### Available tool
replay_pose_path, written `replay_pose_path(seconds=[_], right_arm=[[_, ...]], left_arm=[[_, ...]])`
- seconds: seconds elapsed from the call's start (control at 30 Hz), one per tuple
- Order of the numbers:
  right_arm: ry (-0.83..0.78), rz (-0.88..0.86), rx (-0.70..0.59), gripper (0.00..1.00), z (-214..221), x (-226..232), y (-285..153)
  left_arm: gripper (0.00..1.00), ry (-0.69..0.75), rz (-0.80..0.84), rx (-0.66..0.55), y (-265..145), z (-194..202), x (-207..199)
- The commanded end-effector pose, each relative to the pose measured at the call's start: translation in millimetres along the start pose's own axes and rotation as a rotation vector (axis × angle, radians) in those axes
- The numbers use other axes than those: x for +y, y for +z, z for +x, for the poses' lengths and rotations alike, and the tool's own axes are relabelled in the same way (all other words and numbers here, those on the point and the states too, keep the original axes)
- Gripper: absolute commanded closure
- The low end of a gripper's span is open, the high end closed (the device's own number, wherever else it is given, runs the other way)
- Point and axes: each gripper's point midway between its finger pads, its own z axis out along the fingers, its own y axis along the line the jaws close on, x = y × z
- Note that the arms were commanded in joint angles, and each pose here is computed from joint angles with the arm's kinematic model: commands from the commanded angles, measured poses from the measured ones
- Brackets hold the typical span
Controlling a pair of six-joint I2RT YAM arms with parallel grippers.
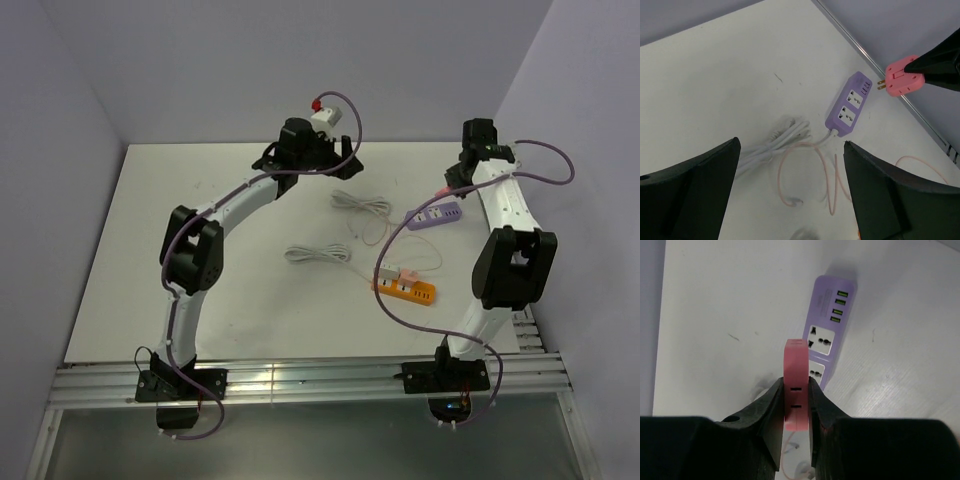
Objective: Insert the plug
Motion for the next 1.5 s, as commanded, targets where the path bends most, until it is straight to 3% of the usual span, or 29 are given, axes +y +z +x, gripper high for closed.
replay_pose_path(seconds=[0.0,0.17,0.43,0.83,1.13,1.23,1.47], right_arm=[[-0.022,0.025,-0.017,1.0,-17,9,4],[-0.047,0.057,-0.006,1.0,-13,5,15],[-0.068,0.114,-0.022,1.0,-15,2,32],[-0.135,0.167,-0.017,1.0,-5,-3,51],[-0.116,0.126,-0.044,1.0,-7,9,43],[-0.123,0.145,-0.053,1.0,-8,13,42],[-0.138,0.154,-0.079,1.0,-4,13,40]], left_arm=[[0.12,0.098,0.057,-0.01,22,0,2],[0.19,0.008,0.057,0.021,49,34,18],[0.22,-0.074,0.053,0.014,71,51,28],[0.27,-0.133,-0.014,0.09,70,95,38],[0.41,-0.152,0.016,0.138,62,119,32],[0.5,-0.158,0.029,0.163,54,130,28],[0.62,-0.146,0.062,0.144,43,129,13]])
